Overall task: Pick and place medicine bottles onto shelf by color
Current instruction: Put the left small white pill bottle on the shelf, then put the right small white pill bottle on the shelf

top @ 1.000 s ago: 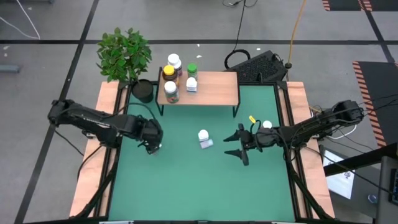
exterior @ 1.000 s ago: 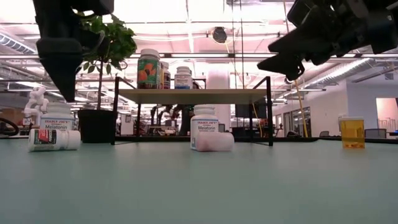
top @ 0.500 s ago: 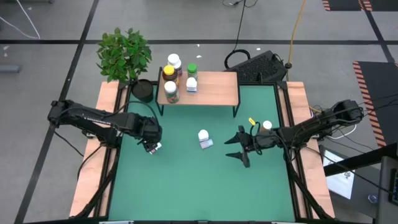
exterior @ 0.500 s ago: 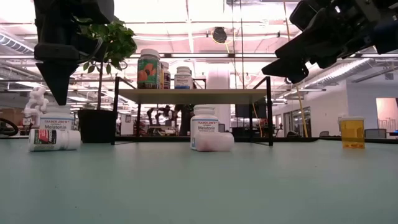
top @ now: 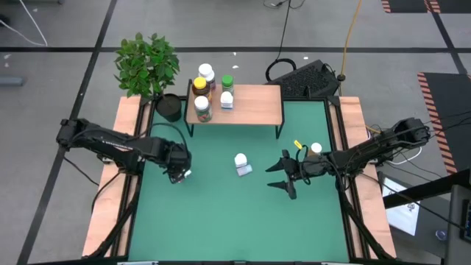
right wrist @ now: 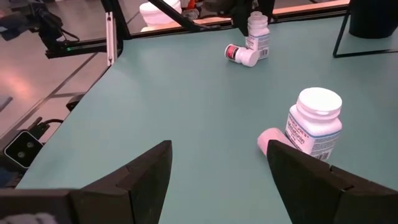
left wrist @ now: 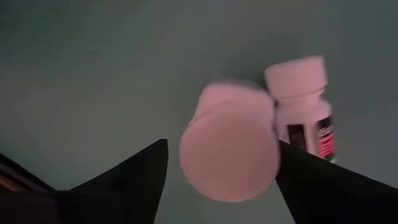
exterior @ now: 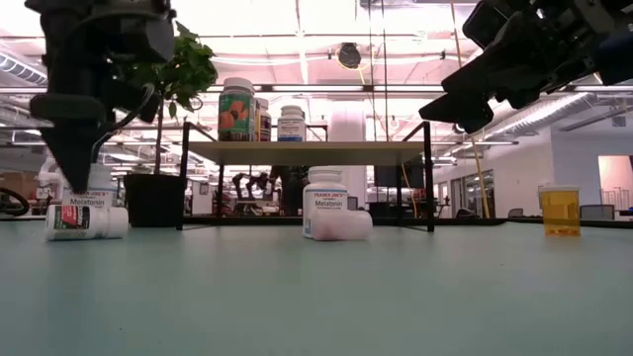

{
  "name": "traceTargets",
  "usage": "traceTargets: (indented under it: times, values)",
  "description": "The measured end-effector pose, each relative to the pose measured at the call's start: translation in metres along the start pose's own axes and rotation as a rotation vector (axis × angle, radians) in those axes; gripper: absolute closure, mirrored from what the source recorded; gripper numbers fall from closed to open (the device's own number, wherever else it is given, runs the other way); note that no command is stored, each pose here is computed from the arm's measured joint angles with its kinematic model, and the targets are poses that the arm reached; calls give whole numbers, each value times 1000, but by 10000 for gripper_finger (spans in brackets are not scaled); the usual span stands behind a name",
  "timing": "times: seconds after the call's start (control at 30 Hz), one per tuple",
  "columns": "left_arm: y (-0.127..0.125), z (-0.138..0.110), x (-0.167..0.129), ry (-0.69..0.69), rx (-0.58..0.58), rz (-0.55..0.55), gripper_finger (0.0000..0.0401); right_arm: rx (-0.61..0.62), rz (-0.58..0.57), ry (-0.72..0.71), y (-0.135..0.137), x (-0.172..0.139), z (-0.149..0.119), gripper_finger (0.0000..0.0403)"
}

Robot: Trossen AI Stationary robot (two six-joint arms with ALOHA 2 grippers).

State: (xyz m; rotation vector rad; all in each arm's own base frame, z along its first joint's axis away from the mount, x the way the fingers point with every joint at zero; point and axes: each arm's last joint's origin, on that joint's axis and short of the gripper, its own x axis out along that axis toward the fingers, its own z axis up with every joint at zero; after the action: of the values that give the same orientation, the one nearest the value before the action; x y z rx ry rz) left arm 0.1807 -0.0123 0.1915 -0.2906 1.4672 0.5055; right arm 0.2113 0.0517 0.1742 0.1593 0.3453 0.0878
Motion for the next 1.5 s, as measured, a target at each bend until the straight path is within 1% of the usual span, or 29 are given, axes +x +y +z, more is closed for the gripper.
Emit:
traceTargets:
  times: [0.1,0.3,0.4,0.63,0.77,0.9,0.97,1.07,1.17,1.27,1.37,1.43,1.5]
  values:
    - [1,-4,6,17,-16,11,140,-3,0,1,0,0,0,147]
    - [1,-2,4,12,-25,6,229,-8,-2,7,0,0,-1,147]
    - [-1,1,-1,-4,-19,-7,260,-7,-2,7,0,0,-1,147]
    - [-4,10,-15,-57,-18,-42,286,-8,-2,7,0,0,-1,147]
    - [-6,15,-24,-92,-61,-50,308,-5,-1,6,0,0,-1,147]
    - [-9,19,-28,-128,-75,-75,318,-5,-2,12,0,0,-1,147]
    - [-14,23,-29,-185,-77,-116,320,-6,-6,28,-1,0,-2,147]
    - [-27,33,-35,-339,-54,-191,317,-16,-13,30,-1,-4,-1,147]
    - [-44,46,-41,-521,19,-262,304,-47,-101,34,-4,-12,3,147]
    - [-59,58,-47,-682,84,-329,278,-84,-251,56,-6,-25,18,147]
    - [-70,68,-49,-789,137,-362,244,-122,-437,114,-9,-40,38,147]
    - [-77,75,-49,-854,162,-379,220,-156,-591,170,-15,-51,51,147]
    - [-81,79,-45,-877,186,-375,197,-171,-756,203,-25,-61,65,147]
